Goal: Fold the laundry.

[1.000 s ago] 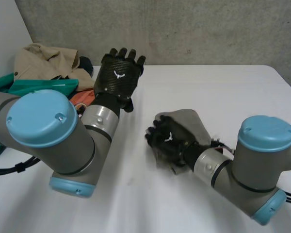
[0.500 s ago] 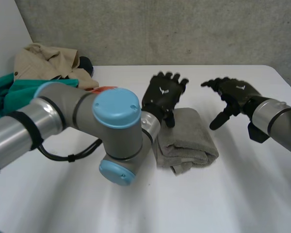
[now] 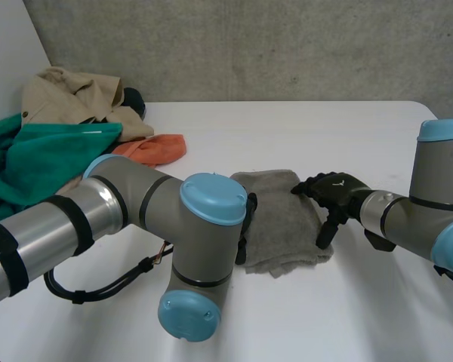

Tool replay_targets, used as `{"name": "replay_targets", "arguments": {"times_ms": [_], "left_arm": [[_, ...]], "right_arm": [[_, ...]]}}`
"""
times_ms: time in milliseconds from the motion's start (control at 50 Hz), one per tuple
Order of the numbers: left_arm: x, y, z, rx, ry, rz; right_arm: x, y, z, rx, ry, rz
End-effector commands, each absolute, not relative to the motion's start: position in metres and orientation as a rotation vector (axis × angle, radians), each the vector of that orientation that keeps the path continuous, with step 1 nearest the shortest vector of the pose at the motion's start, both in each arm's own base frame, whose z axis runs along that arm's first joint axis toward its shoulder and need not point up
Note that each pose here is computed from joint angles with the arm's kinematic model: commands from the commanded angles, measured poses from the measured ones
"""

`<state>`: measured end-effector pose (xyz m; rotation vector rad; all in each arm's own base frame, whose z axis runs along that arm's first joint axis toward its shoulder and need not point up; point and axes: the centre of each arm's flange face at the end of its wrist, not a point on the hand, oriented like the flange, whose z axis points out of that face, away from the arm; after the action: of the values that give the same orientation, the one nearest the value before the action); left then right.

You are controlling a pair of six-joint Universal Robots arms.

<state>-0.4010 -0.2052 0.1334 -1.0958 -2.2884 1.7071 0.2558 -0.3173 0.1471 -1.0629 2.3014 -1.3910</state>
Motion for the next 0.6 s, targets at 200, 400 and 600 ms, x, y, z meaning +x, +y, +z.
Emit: {"name": "replay_targets", "arguments": {"times_ms": [200, 400, 600], "left_arm": [[-0.393, -0.217, 0.236, -0.896, -2.051, 1.944], [-0.396, -0.202, 0.268, -1.12, -1.668, 1.701], [-0.397, -0.198, 0.272, -1.126, -1.593, 1.612]], "right_arm": [[0.233, -0.308, 0.197, -0.862, 2.252, -1.726], [0.209, -0.289, 0.163, -0.65, 2.327, -1.441], [0.219, -0.281, 0.138, -0.615, 2.255, -1.324]]}}
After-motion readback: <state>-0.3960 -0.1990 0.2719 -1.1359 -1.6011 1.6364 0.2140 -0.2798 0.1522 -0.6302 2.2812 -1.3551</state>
